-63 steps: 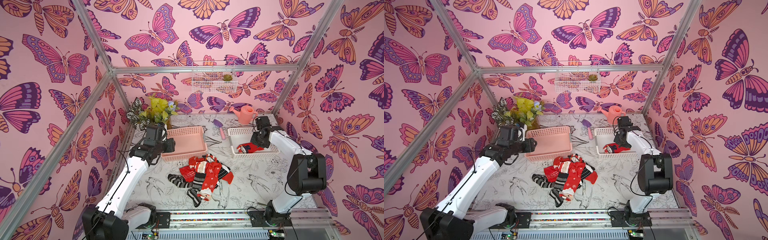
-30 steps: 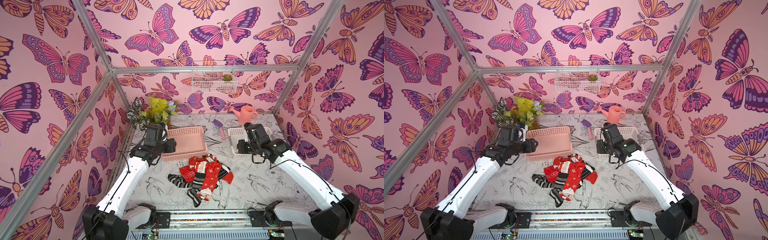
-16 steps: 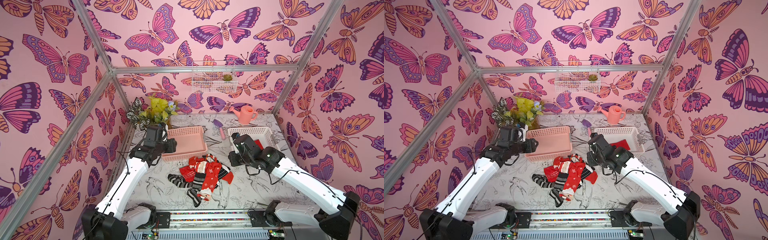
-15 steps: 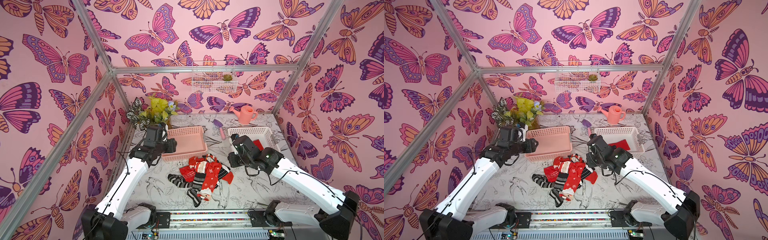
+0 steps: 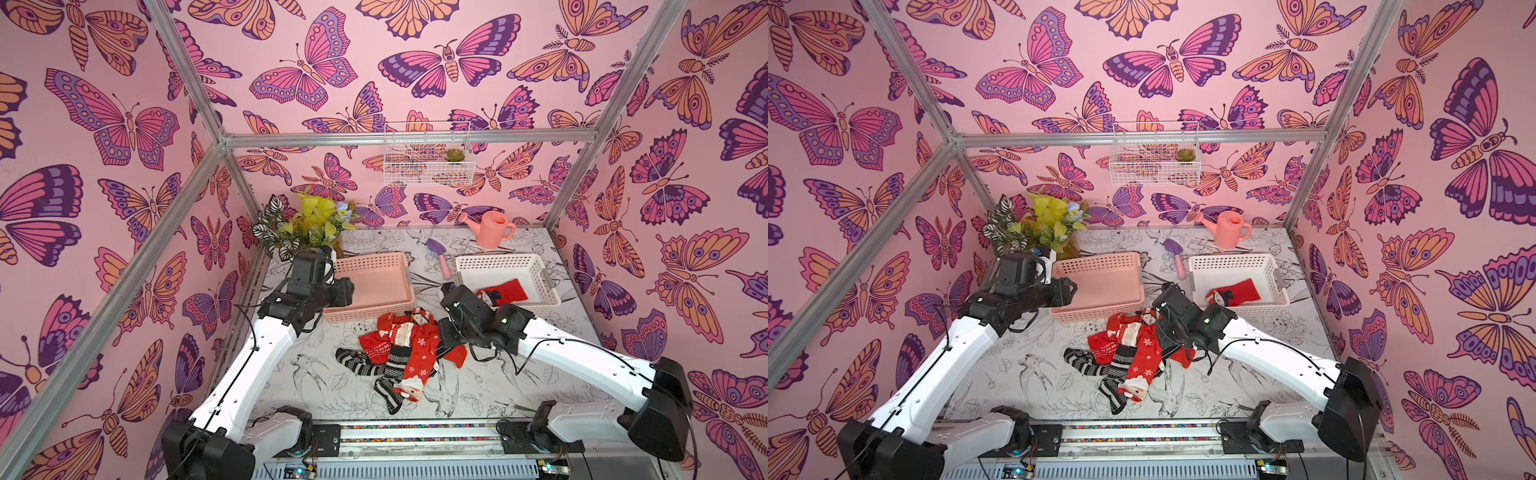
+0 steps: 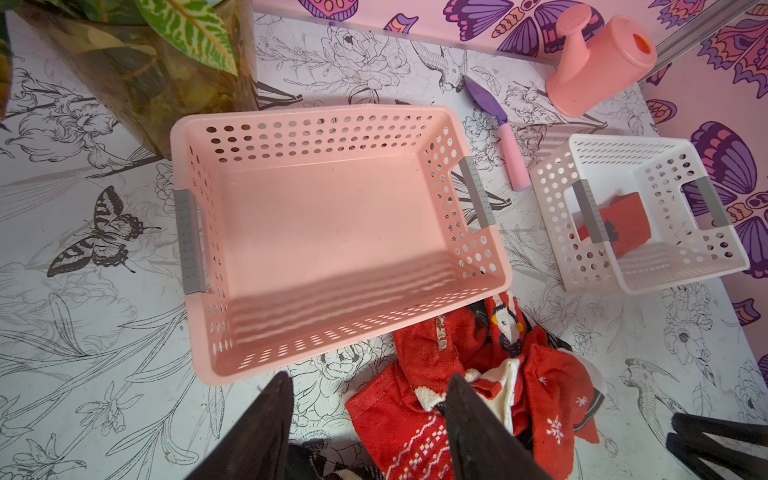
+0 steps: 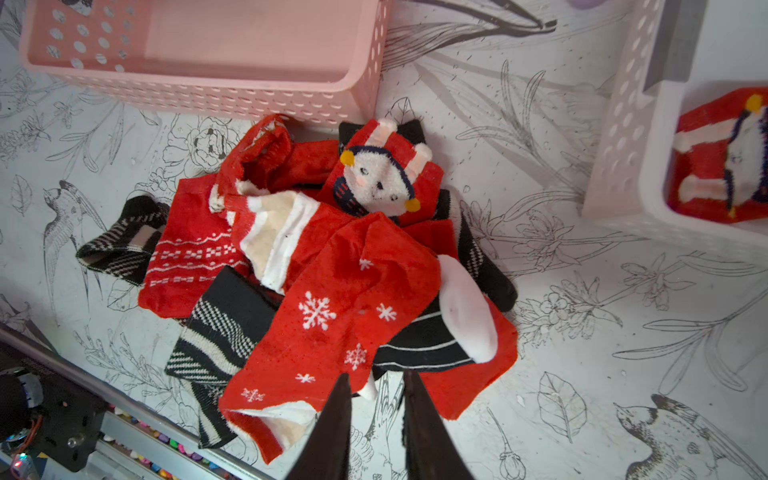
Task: Sort the socks into the basket by color
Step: Pick up the sock at the center of the board.
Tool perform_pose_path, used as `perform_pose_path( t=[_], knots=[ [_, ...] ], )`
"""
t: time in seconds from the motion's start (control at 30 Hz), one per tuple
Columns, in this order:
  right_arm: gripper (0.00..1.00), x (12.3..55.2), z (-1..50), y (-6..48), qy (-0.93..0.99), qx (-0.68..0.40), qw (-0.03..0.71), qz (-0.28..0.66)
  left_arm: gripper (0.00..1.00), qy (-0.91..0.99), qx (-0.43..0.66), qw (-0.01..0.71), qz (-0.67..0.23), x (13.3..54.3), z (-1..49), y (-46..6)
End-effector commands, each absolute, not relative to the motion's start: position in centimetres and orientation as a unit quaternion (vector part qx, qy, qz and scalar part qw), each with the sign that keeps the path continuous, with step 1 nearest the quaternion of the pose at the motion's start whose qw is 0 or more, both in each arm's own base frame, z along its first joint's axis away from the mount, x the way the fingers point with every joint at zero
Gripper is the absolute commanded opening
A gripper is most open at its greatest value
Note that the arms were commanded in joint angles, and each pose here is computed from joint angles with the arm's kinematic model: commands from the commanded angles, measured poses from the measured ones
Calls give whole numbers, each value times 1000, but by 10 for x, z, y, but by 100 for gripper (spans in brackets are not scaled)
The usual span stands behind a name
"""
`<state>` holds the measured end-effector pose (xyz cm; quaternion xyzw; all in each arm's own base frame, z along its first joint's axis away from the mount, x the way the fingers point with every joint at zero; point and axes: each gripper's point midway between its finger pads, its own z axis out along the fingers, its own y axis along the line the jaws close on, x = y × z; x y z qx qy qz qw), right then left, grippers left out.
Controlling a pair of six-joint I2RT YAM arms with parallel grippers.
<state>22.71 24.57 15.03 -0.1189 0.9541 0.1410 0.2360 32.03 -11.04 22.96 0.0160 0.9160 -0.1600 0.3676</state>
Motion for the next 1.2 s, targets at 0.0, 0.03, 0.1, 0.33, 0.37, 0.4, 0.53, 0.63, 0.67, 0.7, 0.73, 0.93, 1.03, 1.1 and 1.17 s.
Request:
perform_pose_path(
  t=[0.0, 0.03, 0.1, 0.33, 0.37, 0.4, 0.53, 0.63, 0.67, 0.7, 0.73, 0.93, 1.03, 1.1, 1.17],
  knots=[
    [25, 224, 143, 256, 955, -113, 223, 157, 61, 912, 21, 376, -162, 317, 232, -112],
    [25, 223, 140, 257, 956, -112, 220, 160, 61, 912, 21, 377, -162, 317, 233, -111],
    [26, 223, 135, 259, 957, -108, 215, 164, 61, 912, 21, 377, -162, 317, 233, -111],
    [31, 218, 118, 261, 961, -104, 196, 166, 61, 912, 23, 376, -162, 317, 232, -112],
    [32, 218, 116, 260, 962, -103, 195, 164, 61, 912, 23, 376, -162, 317, 232, -112],
    [33, 218, 113, 259, 963, -101, 193, 161, 61, 912, 23, 376, -161, 318, 232, -112],
    [37, 217, 103, 259, 965, -96, 186, 156, 61, 913, 24, 374, -161, 318, 231, -113],
    [37, 217, 96, 257, 967, -93, 182, 151, 61, 914, 24, 373, -160, 318, 229, -113],
    [37, 218, 93, 257, 968, -91, 181, 150, 61, 913, 23, 374, -160, 318, 230, -113],
    [37, 218, 91, 257, 968, -90, 181, 149, 61, 914, 25, 373, -159, 318, 229, -113],
    [37, 218, 90, 257, 968, -89, 179, 149, 61, 914, 25, 373, -160, 318, 229, -113],
    [36, 219, 80, 256, 971, -82, 172, 148, 61, 913, 25, 374, -158, 317, 230, -113],
    [35, 220, 77, 257, 969, -77, 171, 158, 61, 914, 26, 374, -157, 317, 230, -113],
    [34, 222, 76, 257, 969, -74, 169, 163, 61, 913, 26, 374, -157, 317, 230, -113],
    [34, 223, 75, 257, 969, -72, 169, 164, 61, 913, 27, 376, -157, 317, 230, -113]
  ],
)
